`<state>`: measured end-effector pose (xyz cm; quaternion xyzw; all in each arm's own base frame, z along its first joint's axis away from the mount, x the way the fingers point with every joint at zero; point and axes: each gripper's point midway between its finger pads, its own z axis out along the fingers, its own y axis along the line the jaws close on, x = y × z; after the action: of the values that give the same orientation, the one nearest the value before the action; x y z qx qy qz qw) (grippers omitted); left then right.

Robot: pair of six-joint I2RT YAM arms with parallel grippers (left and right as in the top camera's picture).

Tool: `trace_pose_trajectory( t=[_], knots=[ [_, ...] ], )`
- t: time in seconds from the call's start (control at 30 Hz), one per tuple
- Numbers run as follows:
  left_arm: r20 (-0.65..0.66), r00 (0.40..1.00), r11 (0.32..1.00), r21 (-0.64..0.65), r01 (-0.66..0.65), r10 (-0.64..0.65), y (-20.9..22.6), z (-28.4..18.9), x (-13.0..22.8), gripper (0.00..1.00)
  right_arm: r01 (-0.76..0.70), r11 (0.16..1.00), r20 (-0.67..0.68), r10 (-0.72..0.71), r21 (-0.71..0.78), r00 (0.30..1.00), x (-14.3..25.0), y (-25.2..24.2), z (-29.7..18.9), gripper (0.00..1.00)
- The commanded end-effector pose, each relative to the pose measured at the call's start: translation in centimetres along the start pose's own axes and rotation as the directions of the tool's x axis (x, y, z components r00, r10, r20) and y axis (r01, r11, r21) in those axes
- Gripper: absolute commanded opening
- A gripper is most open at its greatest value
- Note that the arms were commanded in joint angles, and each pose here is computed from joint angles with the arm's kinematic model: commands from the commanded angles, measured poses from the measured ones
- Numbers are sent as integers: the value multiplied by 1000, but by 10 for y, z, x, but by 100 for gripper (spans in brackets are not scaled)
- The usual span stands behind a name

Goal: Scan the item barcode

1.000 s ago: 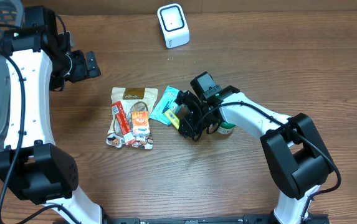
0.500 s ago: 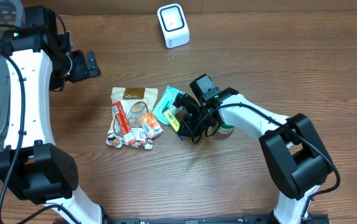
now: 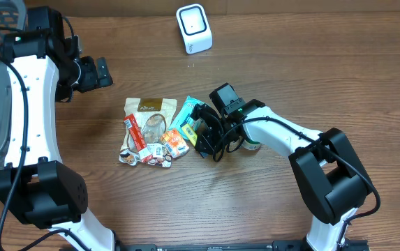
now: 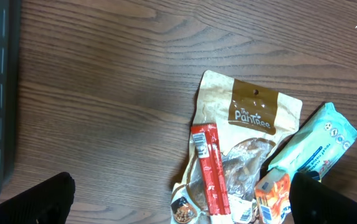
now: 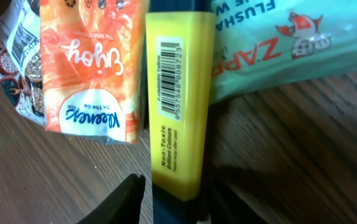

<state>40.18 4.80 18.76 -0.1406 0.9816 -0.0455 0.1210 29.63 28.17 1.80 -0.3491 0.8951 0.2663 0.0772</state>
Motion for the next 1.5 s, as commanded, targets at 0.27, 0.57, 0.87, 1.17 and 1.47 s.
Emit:
trace_pose_trajectory(
  t=[0.27, 0.57, 0.87, 1.17, 1.47],
  knots=[
    [2, 1000, 1000, 8, -20, 20, -2, -1, 1, 100, 2, 1000, -13, -2, -17, 1000, 4, 0, 12, 37],
    [2, 1000, 1000, 8, -21, 21, -2, -1, 1, 100, 5, 1000, -9, -5, -21, 1000, 3, 1, 12, 24],
    [2, 1000, 1000, 8, -21, 21, -2, -1, 1, 100, 15, 999, 4, -15, 37, 1000, -12, -2, -2, 7],
    [2, 1000, 1000, 8, -21, 21, -2, -1, 1, 100, 66, 960, -81, -46, 272, 996, -5, -5, -5, 6],
    [2, 1000, 1000, 8, -21, 21, -2, -1, 1, 100, 160, 893, -130, -115, 422, 985, 1, 21, 10, 10]
  ],
)
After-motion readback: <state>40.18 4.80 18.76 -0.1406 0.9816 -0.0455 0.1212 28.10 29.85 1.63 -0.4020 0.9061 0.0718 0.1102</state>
